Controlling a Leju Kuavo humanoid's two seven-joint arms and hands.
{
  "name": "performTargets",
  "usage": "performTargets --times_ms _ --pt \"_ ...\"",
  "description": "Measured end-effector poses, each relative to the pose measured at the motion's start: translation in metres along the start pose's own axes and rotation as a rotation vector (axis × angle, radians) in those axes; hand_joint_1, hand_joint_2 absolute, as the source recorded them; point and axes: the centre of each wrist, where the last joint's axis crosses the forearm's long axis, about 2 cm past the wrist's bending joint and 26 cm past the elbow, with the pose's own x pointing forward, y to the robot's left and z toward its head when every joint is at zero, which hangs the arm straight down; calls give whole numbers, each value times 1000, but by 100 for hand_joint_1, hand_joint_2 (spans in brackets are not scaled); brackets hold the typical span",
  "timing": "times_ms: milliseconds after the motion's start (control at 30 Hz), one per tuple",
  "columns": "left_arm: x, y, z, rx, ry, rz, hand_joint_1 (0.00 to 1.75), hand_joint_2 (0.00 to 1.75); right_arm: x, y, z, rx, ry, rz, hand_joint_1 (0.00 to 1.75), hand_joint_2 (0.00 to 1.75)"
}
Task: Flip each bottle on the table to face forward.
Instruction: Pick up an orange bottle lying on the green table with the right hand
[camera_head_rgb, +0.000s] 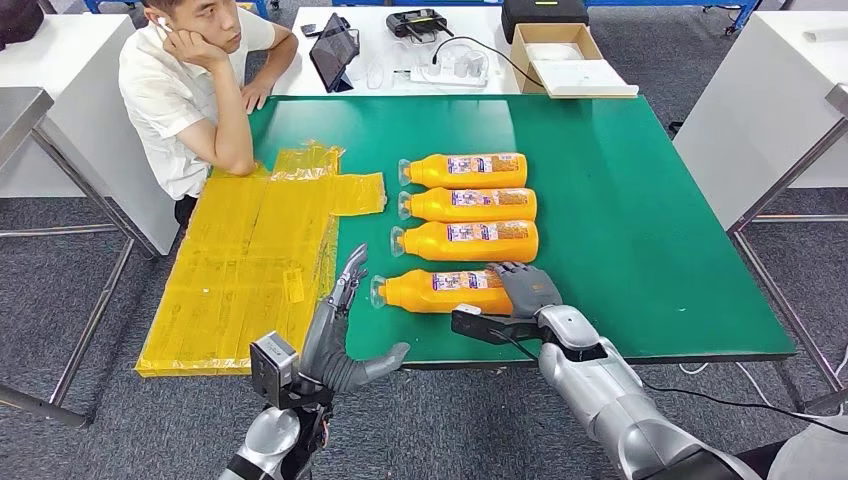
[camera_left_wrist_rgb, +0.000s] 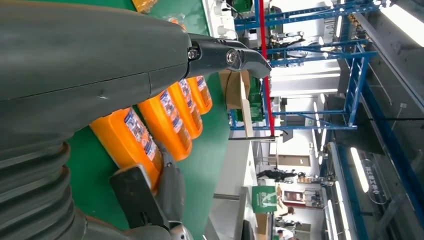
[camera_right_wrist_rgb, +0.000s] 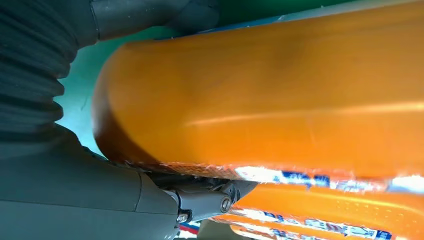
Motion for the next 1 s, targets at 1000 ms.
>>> performTargets --times_ms 1000 --pt "11 -14 25 494 20 88 0 175 40 81 87 -598 -284 -761 175 175"
